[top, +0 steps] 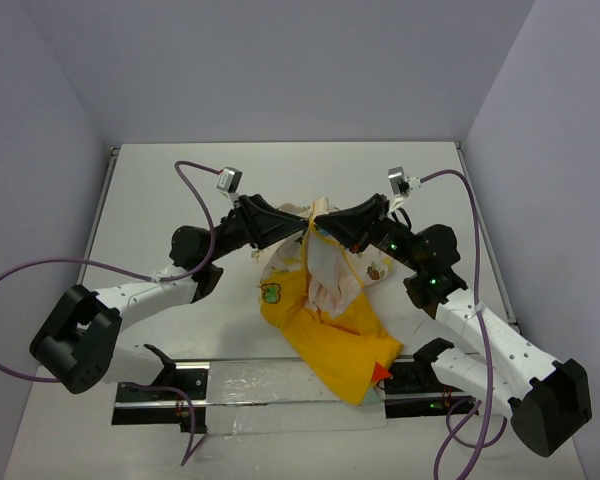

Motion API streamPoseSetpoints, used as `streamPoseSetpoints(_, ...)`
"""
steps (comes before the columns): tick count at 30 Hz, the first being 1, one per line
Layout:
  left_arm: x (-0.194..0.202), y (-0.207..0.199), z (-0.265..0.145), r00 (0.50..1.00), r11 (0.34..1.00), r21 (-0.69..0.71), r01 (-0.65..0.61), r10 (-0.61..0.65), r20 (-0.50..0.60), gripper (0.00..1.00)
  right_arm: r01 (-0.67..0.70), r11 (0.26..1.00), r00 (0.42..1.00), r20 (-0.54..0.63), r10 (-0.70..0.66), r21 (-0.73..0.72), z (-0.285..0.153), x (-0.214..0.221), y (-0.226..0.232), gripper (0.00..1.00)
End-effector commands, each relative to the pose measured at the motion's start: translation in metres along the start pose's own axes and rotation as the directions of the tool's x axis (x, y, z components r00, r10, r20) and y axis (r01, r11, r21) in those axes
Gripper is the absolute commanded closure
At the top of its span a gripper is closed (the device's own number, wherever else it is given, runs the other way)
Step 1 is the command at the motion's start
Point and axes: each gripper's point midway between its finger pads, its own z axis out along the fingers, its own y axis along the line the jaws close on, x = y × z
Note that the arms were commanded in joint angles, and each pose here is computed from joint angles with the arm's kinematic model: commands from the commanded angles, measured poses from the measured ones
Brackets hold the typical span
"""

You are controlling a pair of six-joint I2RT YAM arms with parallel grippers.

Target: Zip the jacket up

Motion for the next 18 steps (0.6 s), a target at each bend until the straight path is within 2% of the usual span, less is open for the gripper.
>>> streamPoseSetpoints(1, -0.013, -0.022, 0.002, 0.996, 0.995, 0.06, -0.082, 0.079, 0.047, 0.39, 0.074, 0.995, 0.994, 0.086, -0.067, -0.074, 0.003, -0.029, 0.025, 1.0)
streamPoseSetpoints(3, -0.012, -0.019, 0.002, 0.996, 0.995, 0.044, -0.084, 0.082, 0.043, 0.31, 0.074, 0.995, 0.994, 0.089, -0.067, -0.071, 0.002, -0.03, 0.025, 1.0)
streamPoseSetpoints(5, -0.012, -0.02, 0.001, 0.996, 0.996, 0.044, -0.082, 0.08, 0.05, 0.28, 0.075, 0.995, 0.994, 0.09, -0.068, -0.072, 0.002, -0.03, 0.025, 1.0)
streamPoseSetpoints(9, -0.016, -0.04, -0.001, 0.993, 0.99, 0.094, -0.101, 0.094, 0.068, 0.29, 0.072, 0.995, 0.994, 0.087, -0.066, -0.07, 0.002, -0.029, 0.024, 1.0)
streamPoseSetpoints(13, -0.011, -0.062, 0.0, 0.991, 0.983, 0.126, -0.132, 0.13, 0.023, 0.3, 0.07, 0.995, 0.994, 0.086, -0.064, -0.067, 0.003, -0.028, 0.023, 1.0)
streamPoseSetpoints(18, 0.003, -0.053, 0.002, 0.987, 0.987, 0.025, -0.159, 0.16, -0.024, 0.3, 0.067, 0.995, 0.994, 0.087, -0.061, -0.069, 0.003, -0.028, 0.022, 1.0)
